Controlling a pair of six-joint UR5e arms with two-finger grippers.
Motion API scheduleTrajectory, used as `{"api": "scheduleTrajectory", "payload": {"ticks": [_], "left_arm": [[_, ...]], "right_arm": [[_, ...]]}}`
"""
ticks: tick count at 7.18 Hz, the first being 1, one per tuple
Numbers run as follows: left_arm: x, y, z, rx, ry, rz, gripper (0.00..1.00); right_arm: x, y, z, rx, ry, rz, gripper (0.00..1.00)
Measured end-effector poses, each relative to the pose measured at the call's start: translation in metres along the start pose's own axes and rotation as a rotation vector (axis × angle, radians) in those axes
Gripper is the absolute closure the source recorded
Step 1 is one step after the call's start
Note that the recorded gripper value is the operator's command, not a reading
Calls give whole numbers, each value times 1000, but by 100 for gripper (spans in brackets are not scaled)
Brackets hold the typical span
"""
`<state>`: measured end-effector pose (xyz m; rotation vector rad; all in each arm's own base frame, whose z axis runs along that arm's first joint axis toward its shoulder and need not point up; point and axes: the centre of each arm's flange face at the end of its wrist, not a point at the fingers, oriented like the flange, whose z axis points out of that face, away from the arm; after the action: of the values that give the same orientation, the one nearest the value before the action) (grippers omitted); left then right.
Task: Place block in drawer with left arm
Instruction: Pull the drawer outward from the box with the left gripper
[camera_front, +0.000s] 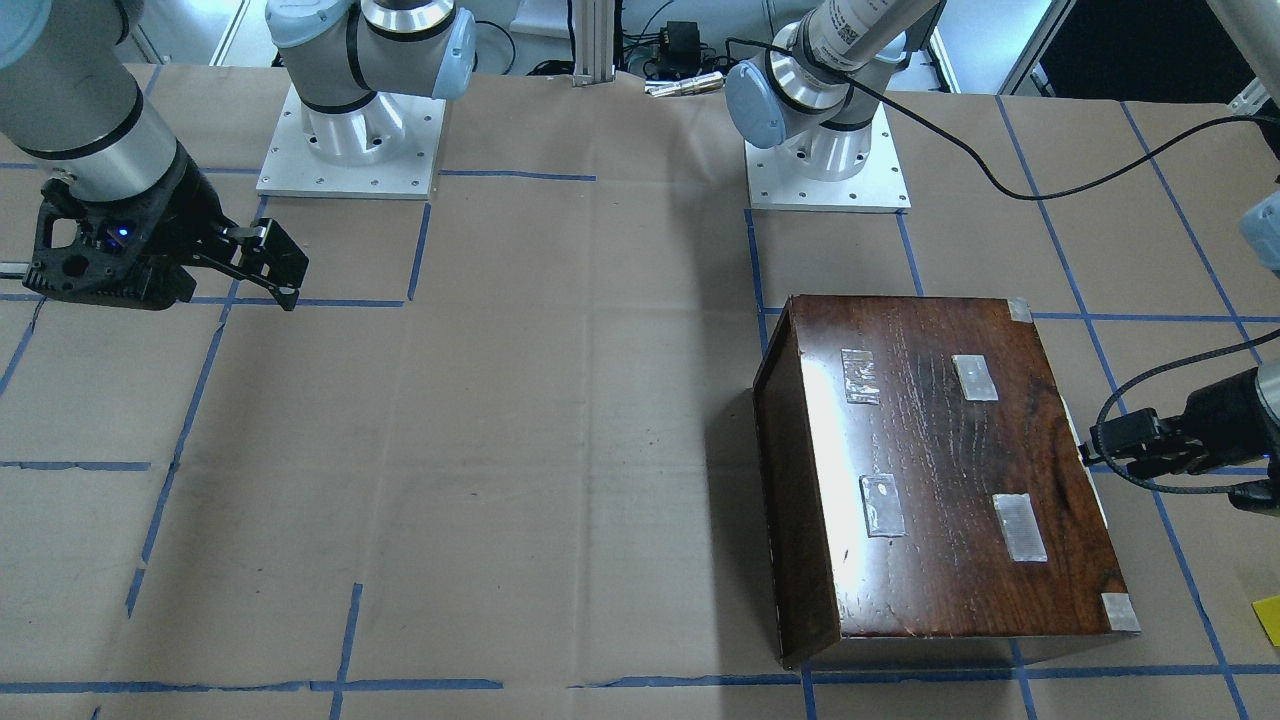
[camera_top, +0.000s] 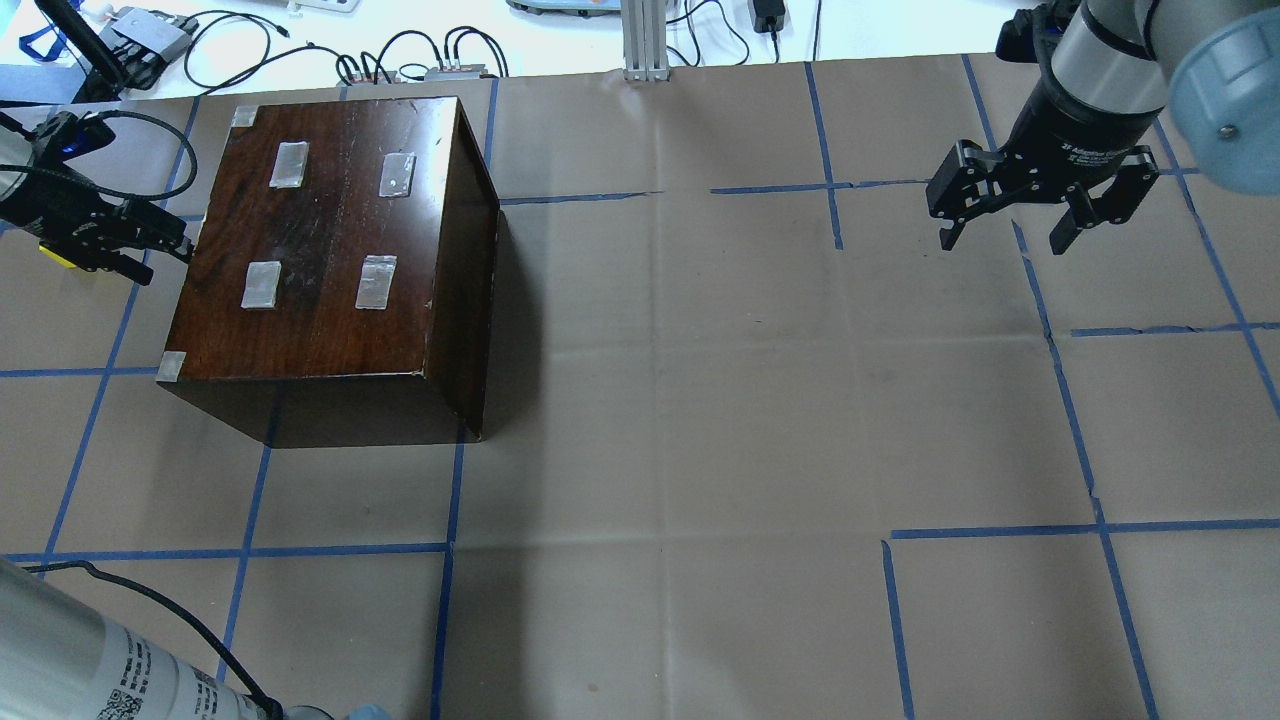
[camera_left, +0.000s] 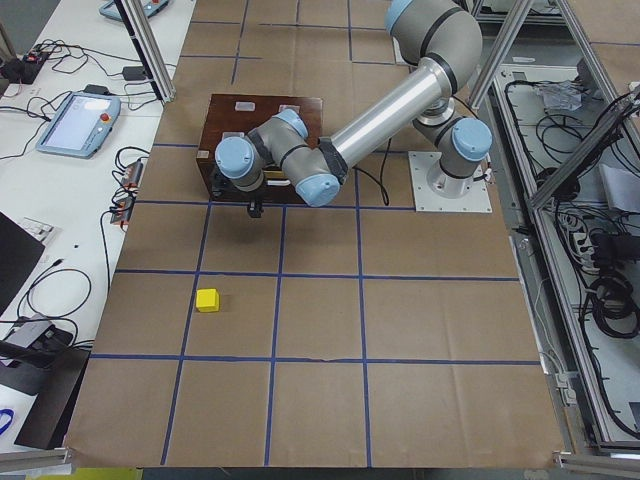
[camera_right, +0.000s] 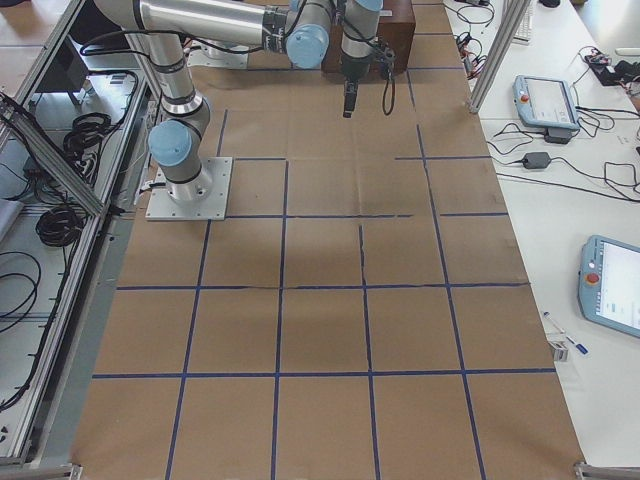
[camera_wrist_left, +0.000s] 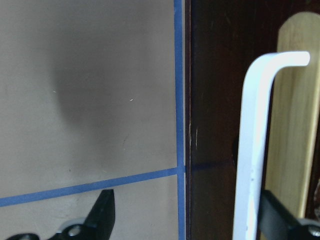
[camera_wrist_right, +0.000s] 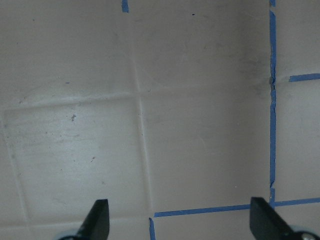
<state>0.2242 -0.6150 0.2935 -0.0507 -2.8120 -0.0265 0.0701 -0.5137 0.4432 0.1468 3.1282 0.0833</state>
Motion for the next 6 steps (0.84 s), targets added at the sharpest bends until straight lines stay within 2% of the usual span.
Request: {"api": "scheduleTrajectory", "payload": {"ticks": [6], "left_arm": [[-5, -2, -5, 11, -45, 6, 2]], "right_arm": [[0, 0, 0, 0, 0, 0, 0]]}}
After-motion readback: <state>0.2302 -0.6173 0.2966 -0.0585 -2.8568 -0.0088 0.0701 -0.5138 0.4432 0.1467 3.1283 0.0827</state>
